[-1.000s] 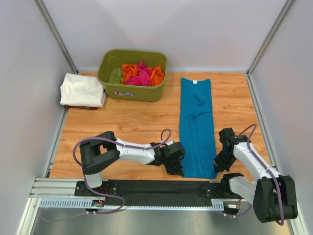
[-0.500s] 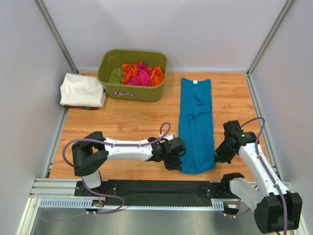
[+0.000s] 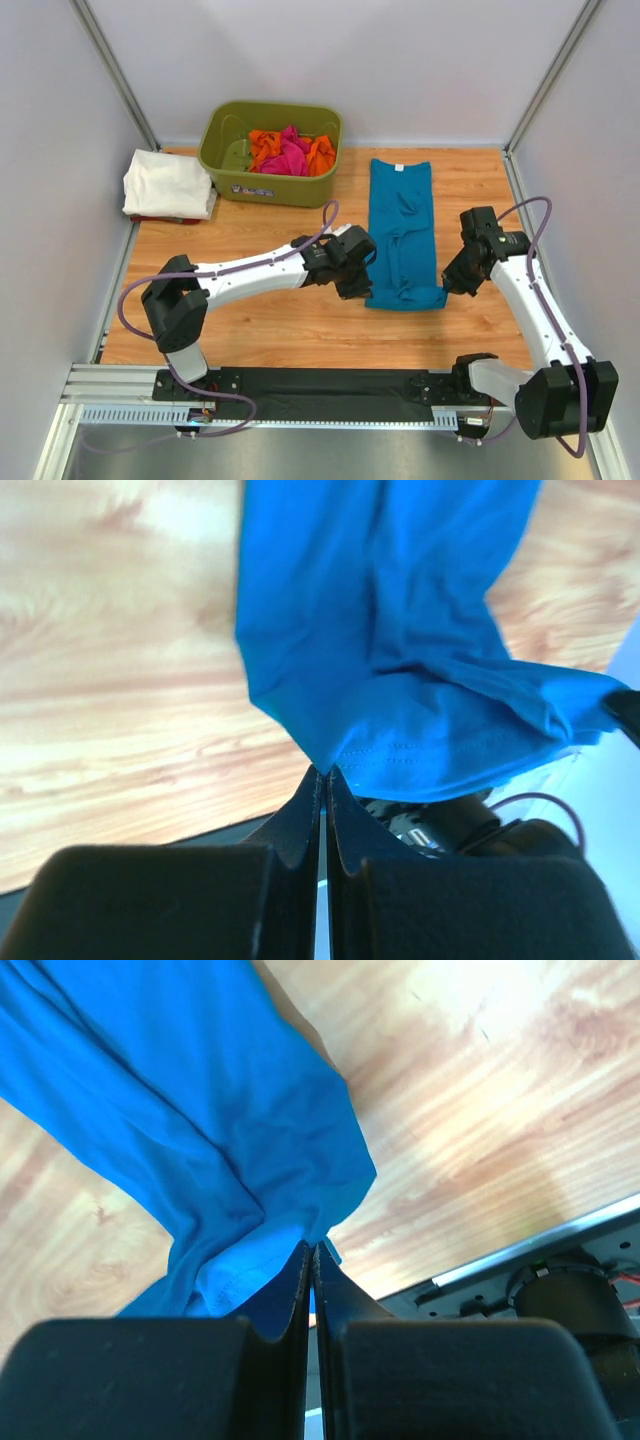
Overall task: Fold and stack the t-shirts
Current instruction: Fold the tshirt
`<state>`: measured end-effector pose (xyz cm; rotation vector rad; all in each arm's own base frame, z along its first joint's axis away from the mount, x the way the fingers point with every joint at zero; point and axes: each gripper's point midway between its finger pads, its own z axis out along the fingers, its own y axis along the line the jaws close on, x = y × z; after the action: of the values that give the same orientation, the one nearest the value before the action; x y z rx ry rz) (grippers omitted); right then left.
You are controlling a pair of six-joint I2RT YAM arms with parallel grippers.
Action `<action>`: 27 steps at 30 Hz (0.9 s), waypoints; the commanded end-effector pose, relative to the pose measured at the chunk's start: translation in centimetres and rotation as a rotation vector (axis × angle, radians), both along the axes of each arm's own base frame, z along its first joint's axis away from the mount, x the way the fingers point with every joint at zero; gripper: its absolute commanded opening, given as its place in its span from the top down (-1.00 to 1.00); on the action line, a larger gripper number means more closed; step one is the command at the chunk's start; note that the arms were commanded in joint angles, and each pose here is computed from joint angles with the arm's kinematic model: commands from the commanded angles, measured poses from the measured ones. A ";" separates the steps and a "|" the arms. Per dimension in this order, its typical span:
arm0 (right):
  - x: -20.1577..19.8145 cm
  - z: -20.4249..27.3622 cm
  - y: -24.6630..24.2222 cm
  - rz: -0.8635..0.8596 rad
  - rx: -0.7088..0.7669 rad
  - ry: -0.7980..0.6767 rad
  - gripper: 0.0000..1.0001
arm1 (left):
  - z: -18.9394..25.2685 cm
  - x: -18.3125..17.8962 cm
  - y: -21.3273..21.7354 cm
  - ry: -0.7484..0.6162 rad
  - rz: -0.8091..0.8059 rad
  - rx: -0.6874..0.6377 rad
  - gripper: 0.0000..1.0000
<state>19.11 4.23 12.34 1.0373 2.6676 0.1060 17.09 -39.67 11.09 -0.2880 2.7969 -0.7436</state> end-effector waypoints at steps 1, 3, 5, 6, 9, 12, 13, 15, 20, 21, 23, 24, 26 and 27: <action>2.8 1.3 -0.5 0.000 -0.028 -0.071 0.99 | 1.2 2.2 0.0 -0.046 -0.057 0.017 1.00; 4.2 1.4 -0.2 0.002 -0.017 -0.090 0.99 | 1.4 3.6 -0.4 -0.059 -0.058 0.020 1.00; 5.3 1.7 -0.1 0.001 -0.009 -0.110 0.99 | 1.6 5.1 -0.8 -0.063 -0.071 0.015 1.00; 5.9 1.5 -0.1 0.002 -0.010 -0.101 0.99 | 1.5 5.7 -0.8 -0.070 -0.073 0.020 1.00; 7.7 1.1 -0.1 0.019 -0.011 -0.107 0.99 | 1.0 7.5 -0.7 -0.082 -0.069 0.057 1.00; 10.2 0.4 -0.6 0.035 -0.038 -0.143 0.99 | 0.3 9.7 -0.4 -0.118 -0.035 0.094 1.00; 11.3 0.6 -0.7 0.036 -0.039 -0.175 0.99 | -0.3 10.4 -0.3 -0.118 -0.027 0.105 1.00; 13.1 0.4 -0.5 0.051 -0.025 -0.216 0.99 | -0.7 11.5 -0.2 -0.128 -0.011 0.127 1.00; 15.9 0.2 -0.1 0.096 -0.012 -0.257 0.99 | 0.1 14.3 -0.6 -0.190 0.014 0.124 1.00; 16.5 0.2 -0.1 0.101 -0.015 -0.269 0.99 | 0.3 14.9 -0.6 -0.204 0.016 0.124 1.00; 17.1 0.0 -0.2 0.115 -0.025 -0.275 0.99 | 0.3 16.0 -0.9 -0.219 0.023 0.129 1.00; 17.6 0.0 -0.3 0.115 -0.029 -0.286 0.99 | 0.1 16.4 -0.8 -0.218 0.028 0.133 1.00; 18.2 -0.4 -0.3 0.126 -0.029 -0.279 0.99 | -0.2 17.1 -1.2 -0.225 0.022 0.132 1.00; 18.4 -0.5 -0.4 0.129 -0.030 -0.284 0.99 | -0.4 17.3 -1.4 -0.228 0.022 0.133 1.00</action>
<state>34.52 4.16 10.36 0.8429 2.5510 0.1929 32.77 -40.95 10.31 -0.2241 2.6490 -0.5631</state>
